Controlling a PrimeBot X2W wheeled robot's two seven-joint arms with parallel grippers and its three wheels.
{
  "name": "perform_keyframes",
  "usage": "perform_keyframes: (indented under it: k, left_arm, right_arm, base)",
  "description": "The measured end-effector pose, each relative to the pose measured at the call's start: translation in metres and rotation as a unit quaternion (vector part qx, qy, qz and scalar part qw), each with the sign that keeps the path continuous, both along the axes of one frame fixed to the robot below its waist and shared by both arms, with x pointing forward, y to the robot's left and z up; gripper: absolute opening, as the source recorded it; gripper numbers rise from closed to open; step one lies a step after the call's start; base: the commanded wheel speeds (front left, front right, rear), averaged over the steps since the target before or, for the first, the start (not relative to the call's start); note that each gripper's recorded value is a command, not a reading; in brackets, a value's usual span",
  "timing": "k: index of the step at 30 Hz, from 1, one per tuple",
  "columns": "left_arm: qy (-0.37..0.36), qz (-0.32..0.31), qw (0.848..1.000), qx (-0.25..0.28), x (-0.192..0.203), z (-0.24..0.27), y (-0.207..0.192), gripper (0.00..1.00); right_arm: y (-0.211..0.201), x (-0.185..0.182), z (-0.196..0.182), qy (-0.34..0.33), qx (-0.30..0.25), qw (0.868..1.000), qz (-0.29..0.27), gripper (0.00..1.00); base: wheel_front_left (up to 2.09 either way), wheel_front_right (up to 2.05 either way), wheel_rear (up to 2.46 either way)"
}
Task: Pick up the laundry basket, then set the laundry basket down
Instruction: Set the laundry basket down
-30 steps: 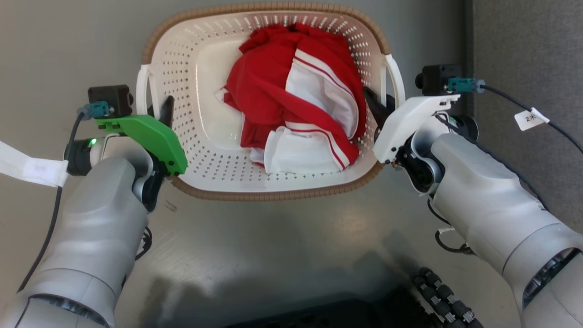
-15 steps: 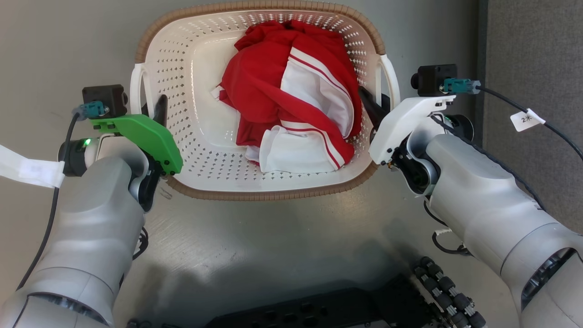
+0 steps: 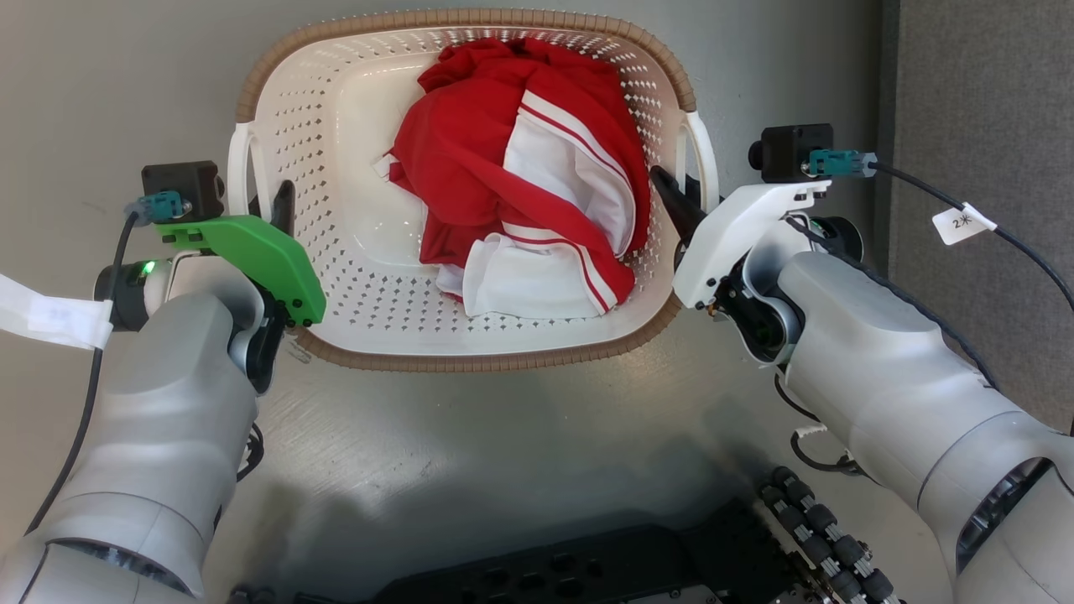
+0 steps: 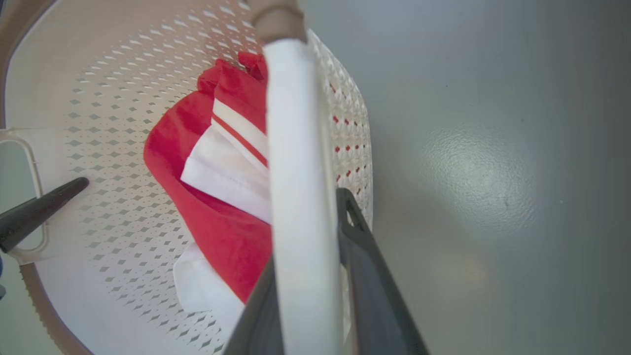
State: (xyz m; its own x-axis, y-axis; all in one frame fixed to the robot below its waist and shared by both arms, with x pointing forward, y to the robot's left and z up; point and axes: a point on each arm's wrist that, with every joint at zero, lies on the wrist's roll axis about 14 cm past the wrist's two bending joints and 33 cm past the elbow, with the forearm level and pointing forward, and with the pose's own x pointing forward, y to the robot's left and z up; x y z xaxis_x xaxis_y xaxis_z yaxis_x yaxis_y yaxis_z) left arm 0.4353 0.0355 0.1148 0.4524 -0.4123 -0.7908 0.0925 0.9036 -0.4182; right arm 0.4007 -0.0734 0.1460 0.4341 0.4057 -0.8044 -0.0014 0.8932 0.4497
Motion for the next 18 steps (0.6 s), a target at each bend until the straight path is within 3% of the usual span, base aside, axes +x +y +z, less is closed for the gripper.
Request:
perform_keyframes:
  k: [2,4,5,6,18]
  left_arm:
    - [0.0,-0.001,1.0,0.0,0.0,0.0,-0.001,0.0]
    - [0.0,-0.002,1.0,0.0,0.0,0.0,-0.001,0.05]
    - [0.0,-0.003,1.0,0.002,-0.001,0.0,0.0,0.33]
    - [0.001,-0.004,1.0,0.005,-0.001,-0.001,0.002,1.0]
    - [0.003,-0.007,1.0,0.01,-0.002,0.001,0.003,1.0]
  right_arm:
    - [-0.001,0.0,0.0,0.002,-0.001,1.0,-0.001,0.04]
    - [-0.001,-0.001,-0.001,0.002,-0.001,1.0,0.0,0.42]
    - [0.0,-0.002,0.0,0.002,0.003,1.0,0.003,0.86]
    - [0.001,-0.002,0.001,0.001,0.008,1.0,0.006,1.0]
    - [0.007,0.003,0.005,-0.002,0.016,1.0,0.006,1.0]
  base:
    - [0.0,0.0,0.0]
    - [0.0,0.0,0.0]
    - [0.0,0.0,0.0]
    - [0.0,0.0,0.0]
    - [0.0,0.0,0.0]
